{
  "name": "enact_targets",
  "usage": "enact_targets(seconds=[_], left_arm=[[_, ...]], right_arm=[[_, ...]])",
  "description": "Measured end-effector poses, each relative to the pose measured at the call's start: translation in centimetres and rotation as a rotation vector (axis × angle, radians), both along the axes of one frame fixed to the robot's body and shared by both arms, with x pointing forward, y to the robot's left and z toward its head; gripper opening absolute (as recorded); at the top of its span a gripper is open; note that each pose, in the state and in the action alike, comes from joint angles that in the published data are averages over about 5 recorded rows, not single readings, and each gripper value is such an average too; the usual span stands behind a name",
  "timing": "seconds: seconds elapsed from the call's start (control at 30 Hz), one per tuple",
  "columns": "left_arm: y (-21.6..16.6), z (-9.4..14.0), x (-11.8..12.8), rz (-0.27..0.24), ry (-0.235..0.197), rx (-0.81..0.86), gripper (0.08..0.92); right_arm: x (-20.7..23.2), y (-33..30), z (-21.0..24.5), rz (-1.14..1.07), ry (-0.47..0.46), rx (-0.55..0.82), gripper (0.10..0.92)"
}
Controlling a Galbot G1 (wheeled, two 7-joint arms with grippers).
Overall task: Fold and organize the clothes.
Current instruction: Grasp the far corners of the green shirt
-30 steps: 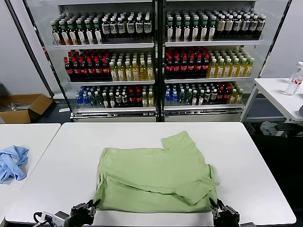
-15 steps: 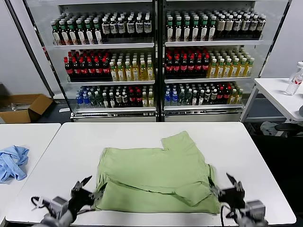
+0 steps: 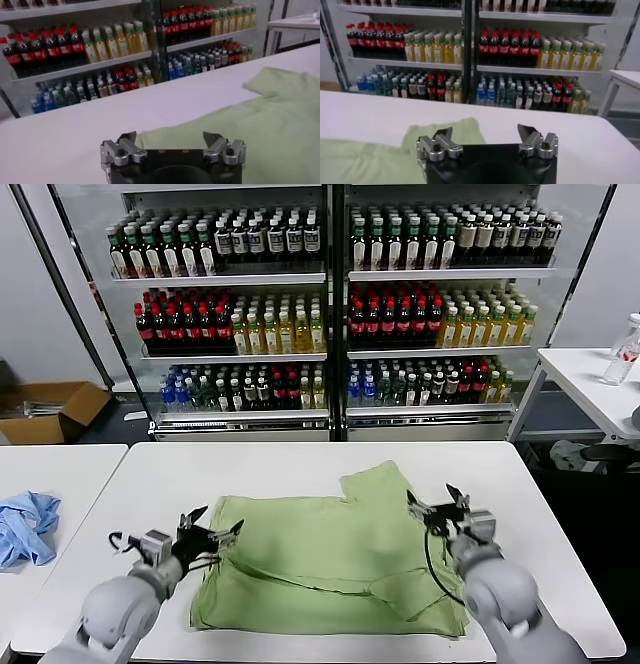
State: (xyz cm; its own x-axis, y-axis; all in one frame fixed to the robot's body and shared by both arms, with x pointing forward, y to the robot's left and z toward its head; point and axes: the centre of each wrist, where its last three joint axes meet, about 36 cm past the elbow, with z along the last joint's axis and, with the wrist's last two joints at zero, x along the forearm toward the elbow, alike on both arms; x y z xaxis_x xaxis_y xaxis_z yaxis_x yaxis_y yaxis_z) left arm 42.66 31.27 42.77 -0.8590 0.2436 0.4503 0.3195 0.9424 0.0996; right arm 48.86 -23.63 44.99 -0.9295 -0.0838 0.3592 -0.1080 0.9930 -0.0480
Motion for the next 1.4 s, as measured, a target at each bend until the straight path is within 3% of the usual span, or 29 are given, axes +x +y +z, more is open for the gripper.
enact_targets(seconds=[0.3, 0.83, 1.0, 1.4], left_arm=[[1.4, -1.9, 5.1, 0.045, 0.050, 0.011, 0.823], [3.0, -3.2, 7.9, 0.059, 0.069, -0.028, 0.823], [3.0, -3.4, 8.2, 0.056, 0.075, -0.028, 0.771], [3.1, -4.4, 8.0, 0.046, 0.092, -0.039, 0.421]], right_arm=[[7.1, 2.2, -1.9, -0.018, 0.040, 0.001, 0.822], [11.3, 4.8, -5.5, -0.050, 0.111, -0.011, 0.807], [11.5, 4.8, -5.9, -0.058, 0.125, -0.006, 0.681], [11.9, 4.9, -6.5, -0.043, 0.126, -0.001, 0.351]])
